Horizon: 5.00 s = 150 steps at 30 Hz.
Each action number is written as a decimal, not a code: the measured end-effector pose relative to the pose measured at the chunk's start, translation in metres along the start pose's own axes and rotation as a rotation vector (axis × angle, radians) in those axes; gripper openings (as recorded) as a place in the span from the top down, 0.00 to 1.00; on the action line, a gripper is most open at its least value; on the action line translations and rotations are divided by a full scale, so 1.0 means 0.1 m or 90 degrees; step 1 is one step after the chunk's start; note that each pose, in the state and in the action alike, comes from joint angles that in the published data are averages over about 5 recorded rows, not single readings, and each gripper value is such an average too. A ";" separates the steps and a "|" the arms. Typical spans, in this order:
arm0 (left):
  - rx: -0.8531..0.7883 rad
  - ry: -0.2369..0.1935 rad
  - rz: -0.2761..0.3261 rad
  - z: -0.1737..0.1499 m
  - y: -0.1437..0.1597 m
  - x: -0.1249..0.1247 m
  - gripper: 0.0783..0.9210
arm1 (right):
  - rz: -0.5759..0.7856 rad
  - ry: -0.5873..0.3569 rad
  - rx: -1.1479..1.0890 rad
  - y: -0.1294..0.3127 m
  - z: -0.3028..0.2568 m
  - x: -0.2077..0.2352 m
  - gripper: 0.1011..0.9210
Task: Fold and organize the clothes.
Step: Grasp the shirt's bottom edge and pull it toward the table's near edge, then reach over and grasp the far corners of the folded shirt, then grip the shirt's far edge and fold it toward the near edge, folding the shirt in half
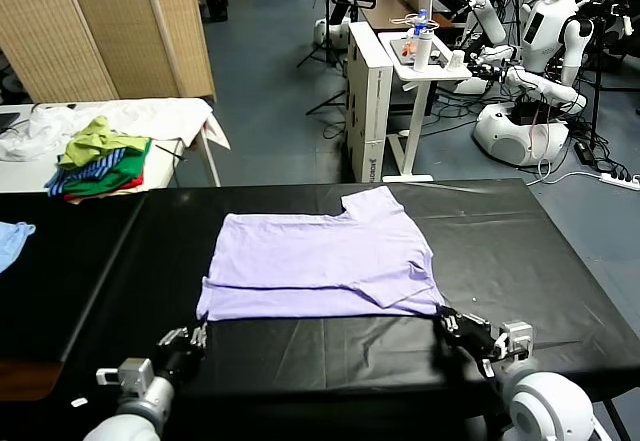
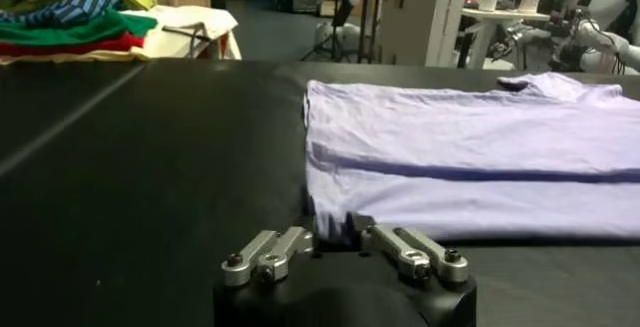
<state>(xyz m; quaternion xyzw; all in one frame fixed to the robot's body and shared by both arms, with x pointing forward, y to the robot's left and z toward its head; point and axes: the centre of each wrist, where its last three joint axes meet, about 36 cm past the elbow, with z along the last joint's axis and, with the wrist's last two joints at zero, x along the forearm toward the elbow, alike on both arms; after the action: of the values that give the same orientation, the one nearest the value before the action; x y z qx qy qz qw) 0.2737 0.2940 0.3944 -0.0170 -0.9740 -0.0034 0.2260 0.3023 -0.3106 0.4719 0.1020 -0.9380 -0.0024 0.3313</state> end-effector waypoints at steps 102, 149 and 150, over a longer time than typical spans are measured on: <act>0.070 0.102 0.037 -1.23 0.72 -1.79 0.26 | -0.007 0.001 0.039 0.28 -1.54 -2.37 0.28; 0.034 0.060 0.069 -1.43 0.74 -1.02 0.91 | -0.066 -0.099 0.033 0.17 -1.32 -1.34 0.95; 0.031 0.058 0.072 -1.44 0.73 -0.96 0.91 | -0.066 -0.098 0.037 0.17 -1.30 -1.27 0.95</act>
<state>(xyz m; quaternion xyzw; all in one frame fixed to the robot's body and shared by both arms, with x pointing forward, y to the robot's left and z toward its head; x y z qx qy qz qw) 0.4255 0.3615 0.4817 -0.0661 -0.9599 0.0321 0.2704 0.4765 -0.2612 0.4962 0.1599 -0.9538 0.0001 0.2544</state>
